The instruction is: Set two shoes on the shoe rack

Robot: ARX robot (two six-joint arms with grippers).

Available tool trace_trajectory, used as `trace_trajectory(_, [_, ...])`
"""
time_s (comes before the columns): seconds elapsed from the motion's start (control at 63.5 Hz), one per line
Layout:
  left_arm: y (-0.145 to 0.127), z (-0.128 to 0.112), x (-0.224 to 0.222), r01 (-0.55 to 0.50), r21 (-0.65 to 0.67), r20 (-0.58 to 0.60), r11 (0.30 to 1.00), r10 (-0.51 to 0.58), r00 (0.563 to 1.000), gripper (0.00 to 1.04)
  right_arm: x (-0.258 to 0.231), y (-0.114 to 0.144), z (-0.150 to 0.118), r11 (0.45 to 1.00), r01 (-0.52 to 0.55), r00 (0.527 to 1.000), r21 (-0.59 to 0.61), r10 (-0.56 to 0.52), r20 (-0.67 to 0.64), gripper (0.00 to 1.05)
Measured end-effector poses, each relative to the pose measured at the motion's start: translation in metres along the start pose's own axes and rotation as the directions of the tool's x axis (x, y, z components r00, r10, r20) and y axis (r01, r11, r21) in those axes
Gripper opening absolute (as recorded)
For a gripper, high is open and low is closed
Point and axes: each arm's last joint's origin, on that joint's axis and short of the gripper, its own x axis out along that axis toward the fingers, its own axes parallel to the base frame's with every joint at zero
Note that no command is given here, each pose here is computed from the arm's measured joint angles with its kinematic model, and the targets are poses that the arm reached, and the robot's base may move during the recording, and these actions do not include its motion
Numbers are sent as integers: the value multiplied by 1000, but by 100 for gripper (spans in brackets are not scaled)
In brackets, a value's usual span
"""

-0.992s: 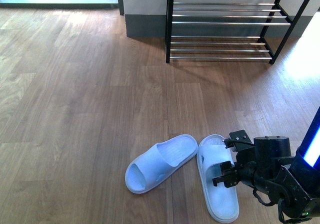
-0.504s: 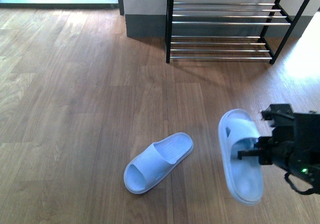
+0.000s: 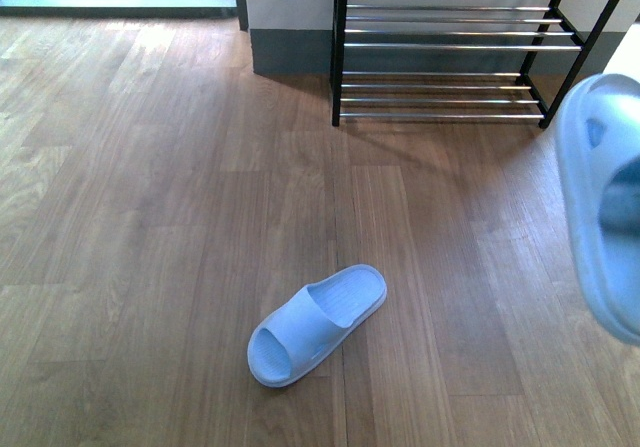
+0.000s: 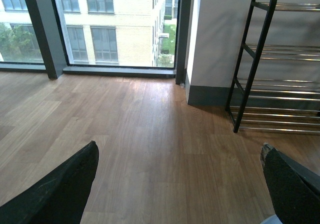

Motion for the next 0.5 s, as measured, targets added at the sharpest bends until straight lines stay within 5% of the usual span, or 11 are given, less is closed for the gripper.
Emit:
trace_trajectory(0.126, [0, 0, 0, 0, 0, 0, 1000, 0, 1000, 95, -38, -3, 17, 999, -24, 997, 27, 22, 79, 1])
trace_trajectory(0.504, [0, 0, 0, -2, 0, 0, 1000, 2, 1000, 95, -41, -4, 19, 999, -25, 996, 35, 22, 91, 1])
